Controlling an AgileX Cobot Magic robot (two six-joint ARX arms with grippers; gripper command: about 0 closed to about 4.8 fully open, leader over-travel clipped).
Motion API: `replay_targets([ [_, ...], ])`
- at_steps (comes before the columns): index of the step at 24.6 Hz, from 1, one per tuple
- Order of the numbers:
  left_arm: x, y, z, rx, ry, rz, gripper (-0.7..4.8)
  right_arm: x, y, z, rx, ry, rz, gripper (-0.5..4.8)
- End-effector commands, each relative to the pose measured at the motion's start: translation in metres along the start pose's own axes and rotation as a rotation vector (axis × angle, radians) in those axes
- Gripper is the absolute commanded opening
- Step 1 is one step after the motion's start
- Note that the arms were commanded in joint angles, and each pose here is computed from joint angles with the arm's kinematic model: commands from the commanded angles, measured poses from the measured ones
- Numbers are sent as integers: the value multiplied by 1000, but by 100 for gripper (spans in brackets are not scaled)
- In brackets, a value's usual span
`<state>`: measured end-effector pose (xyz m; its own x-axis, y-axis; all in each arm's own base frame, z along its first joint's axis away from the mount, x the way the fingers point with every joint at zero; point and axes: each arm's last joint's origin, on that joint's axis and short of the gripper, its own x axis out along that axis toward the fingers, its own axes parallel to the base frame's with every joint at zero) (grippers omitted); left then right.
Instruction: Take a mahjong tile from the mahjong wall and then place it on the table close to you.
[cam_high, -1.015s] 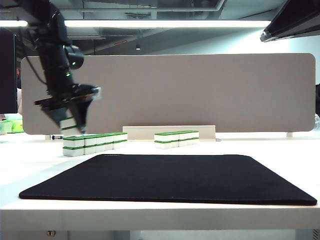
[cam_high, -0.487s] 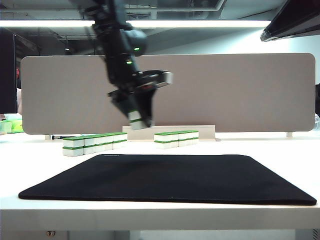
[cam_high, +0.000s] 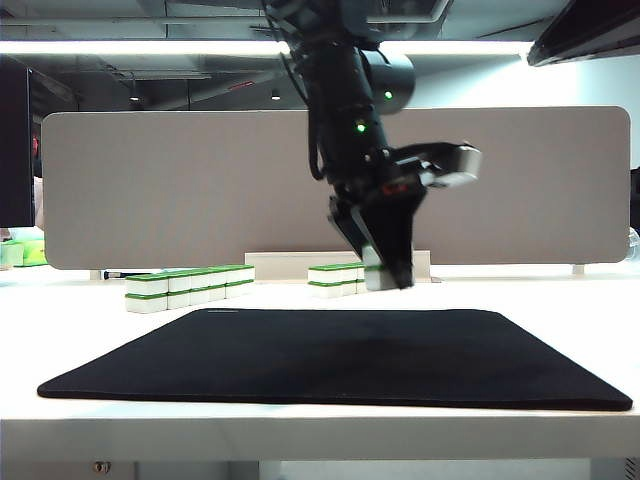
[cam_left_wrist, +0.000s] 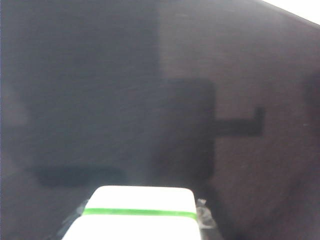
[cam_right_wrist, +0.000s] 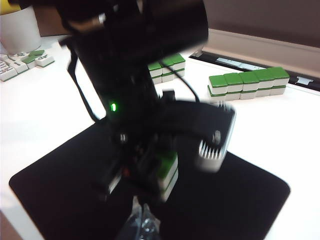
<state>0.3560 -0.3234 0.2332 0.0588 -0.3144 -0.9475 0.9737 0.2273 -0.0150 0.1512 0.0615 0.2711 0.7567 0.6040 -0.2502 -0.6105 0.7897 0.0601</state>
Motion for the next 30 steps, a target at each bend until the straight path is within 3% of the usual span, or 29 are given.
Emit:
replay_targets([
  [1, 15, -10, 8, 31, 11, -22, 170, -6, -3, 5, -12, -47, -32, -1],
  [5, 32, -30, 19, 78, 30, -44, 170, -9, -5, 6, -11, -56, -45, -1],
  [6, 38, -33, 24, 100, 39, 8, 170, -9, -5, 6, -11, -56, -46, -1],
  [8, 43, -34, 27, 111, 52, 69, 170, -9, -5, 6, -10, -54, -45, -1],
  [13, 50, -34, 27, 105, 54, 54, 171, -9, -5, 6, -11, -55, -46, -1],
  [16, 50, -34, 27, 92, 55, 54, 198, -9, -5, 6, -11, -55, -46, -1],
  [18, 50, -34, 27, 56, 55, 55, 346, -9, -5, 6, -11, -55, -46, -1],
  [23, 48, -36, 23, 51, 95, 35, 361, -9, -5, 6, -11, -55, -45, -1],
  [25, 48, -37, 22, 49, 105, 27, 406, -9, -5, 6, -11, -55, -46, -1],
  [30, 49, -36, 23, 51, 92, 29, 406, -9, -5, 6, -11, -55, -45, -1],
])
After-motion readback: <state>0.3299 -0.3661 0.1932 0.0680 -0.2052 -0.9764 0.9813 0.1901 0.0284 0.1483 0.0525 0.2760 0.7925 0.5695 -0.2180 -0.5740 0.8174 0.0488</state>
